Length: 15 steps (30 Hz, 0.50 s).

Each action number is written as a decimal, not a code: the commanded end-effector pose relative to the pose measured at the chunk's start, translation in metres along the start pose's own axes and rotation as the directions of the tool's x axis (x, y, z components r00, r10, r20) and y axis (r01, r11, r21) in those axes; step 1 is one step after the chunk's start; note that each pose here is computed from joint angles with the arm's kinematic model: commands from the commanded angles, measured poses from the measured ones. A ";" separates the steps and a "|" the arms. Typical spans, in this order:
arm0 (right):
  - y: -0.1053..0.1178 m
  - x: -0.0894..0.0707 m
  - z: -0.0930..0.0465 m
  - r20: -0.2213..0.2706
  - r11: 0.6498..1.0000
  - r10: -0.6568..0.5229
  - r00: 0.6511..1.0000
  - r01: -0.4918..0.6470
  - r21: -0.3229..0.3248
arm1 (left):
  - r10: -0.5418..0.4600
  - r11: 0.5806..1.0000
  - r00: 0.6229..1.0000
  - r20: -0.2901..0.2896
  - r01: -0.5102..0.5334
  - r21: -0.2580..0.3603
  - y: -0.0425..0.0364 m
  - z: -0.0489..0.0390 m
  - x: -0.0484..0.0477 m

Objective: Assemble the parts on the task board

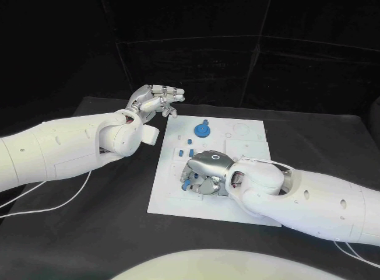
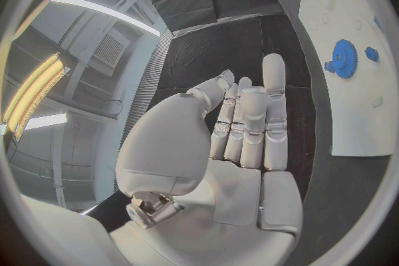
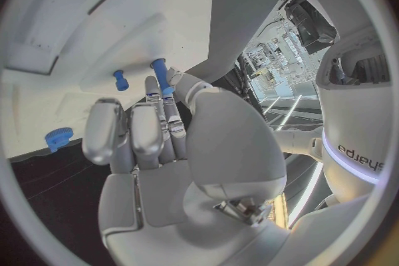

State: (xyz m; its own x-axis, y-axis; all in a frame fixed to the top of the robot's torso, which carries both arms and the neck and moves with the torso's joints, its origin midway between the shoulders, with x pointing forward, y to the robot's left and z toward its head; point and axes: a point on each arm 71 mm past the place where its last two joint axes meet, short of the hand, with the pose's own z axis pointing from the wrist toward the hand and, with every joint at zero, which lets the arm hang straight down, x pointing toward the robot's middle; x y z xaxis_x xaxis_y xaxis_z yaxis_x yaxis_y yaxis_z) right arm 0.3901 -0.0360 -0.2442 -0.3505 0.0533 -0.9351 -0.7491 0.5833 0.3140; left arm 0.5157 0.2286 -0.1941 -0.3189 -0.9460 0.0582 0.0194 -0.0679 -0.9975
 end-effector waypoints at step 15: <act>0.004 0.002 0.004 -0.012 1.000 -0.010 1.000 0.010 -0.004 | -0.011 1.000 1.000 -0.018 0.011 0.000 -0.0009 0.0007 0.0034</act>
State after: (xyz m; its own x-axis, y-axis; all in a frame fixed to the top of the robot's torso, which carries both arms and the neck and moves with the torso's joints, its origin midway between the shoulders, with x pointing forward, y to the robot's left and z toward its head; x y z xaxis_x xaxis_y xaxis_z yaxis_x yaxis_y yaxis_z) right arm 0.3891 -0.0317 -0.2461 -0.3558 0.0395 -0.9337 -0.7496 0.5846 0.3103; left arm 0.5154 0.2272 -0.1943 -0.3230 -0.9445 0.0600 0.0164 -0.0690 -0.9975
